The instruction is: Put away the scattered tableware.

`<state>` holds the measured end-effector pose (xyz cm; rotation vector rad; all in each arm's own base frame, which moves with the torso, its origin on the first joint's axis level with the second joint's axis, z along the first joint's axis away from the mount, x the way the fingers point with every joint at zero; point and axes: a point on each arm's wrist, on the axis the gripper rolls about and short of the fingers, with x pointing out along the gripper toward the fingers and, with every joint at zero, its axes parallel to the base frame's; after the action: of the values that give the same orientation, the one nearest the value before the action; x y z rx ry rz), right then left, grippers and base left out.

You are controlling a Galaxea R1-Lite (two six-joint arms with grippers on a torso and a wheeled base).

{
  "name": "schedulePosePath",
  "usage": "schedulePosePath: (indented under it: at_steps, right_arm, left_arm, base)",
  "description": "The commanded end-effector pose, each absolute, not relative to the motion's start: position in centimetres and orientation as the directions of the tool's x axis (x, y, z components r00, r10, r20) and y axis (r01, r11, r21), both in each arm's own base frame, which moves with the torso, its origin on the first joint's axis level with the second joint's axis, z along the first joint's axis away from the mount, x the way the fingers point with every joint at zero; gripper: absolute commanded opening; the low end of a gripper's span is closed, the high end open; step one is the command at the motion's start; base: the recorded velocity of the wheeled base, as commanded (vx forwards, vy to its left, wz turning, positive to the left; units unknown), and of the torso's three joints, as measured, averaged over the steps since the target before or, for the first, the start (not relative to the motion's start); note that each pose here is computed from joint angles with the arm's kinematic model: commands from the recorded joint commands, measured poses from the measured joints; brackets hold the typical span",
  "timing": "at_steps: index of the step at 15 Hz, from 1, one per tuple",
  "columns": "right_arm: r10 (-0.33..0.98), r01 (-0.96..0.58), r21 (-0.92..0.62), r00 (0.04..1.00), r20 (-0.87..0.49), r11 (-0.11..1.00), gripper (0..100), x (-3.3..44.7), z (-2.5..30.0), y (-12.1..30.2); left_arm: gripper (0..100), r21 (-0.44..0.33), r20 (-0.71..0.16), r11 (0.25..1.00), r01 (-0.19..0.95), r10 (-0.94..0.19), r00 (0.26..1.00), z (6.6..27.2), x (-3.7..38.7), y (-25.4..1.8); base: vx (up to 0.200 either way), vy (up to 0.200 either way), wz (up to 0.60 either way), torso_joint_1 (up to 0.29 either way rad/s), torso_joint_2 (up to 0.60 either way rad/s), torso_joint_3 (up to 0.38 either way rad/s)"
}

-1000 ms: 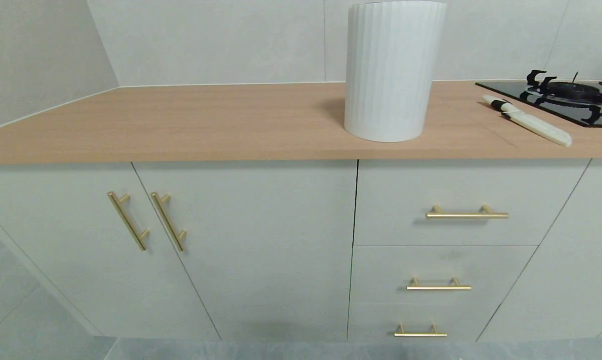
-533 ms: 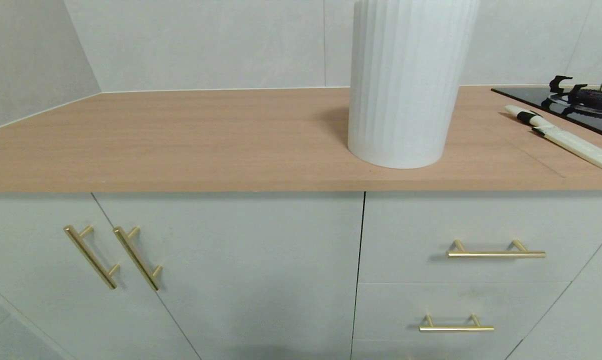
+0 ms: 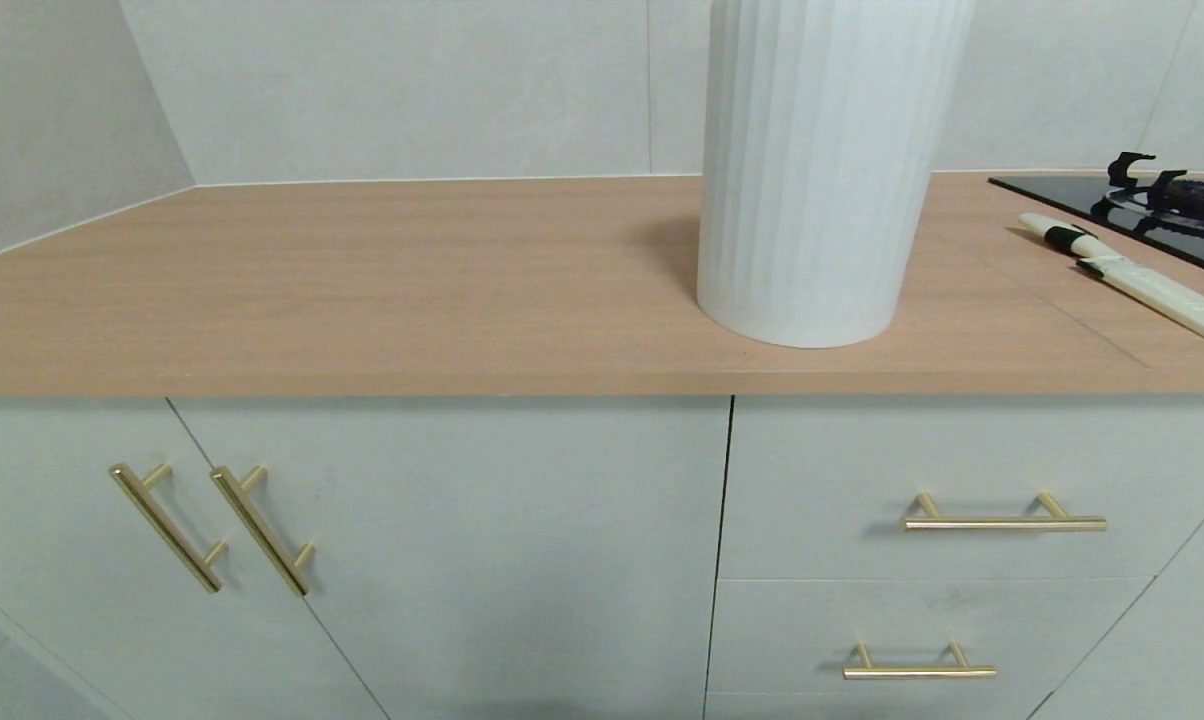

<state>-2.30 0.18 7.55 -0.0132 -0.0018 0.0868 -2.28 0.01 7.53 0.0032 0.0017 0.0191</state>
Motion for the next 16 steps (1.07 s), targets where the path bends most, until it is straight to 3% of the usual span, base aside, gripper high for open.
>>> schedulePosePath:
  at_steps: [1,13,16]
  right_arm:
    - [0.087,-0.087,-0.014,0.996,0.000,0.996,100,-2.29,7.55,0.18]
    - [0.087,-0.087,-0.014,0.996,0.000,0.996,100,-2.29,7.55,0.18]
    - [0.087,-0.087,-0.014,0.996,0.000,0.996,100,-2.29,7.55,0.18]
  left_arm:
    - [100,0.003,-0.003,1.000,-0.020,0.020,1.000,7.54,-2.27,0.01]
    - [100,0.002,-0.003,1.000,-0.020,0.020,1.000,7.54,-2.27,0.01]
    - [100,0.002,-0.003,1.000,-0.020,0.020,1.000,7.54,-2.27,0.01]
  base:
    - [0.000,0.000,-0.60,-0.002,0.00,0.002]
    - [0.000,0.000,0.00,0.000,0.00,0.000]
    - [0.000,-0.200,0.00,-0.001,0.00,0.004]
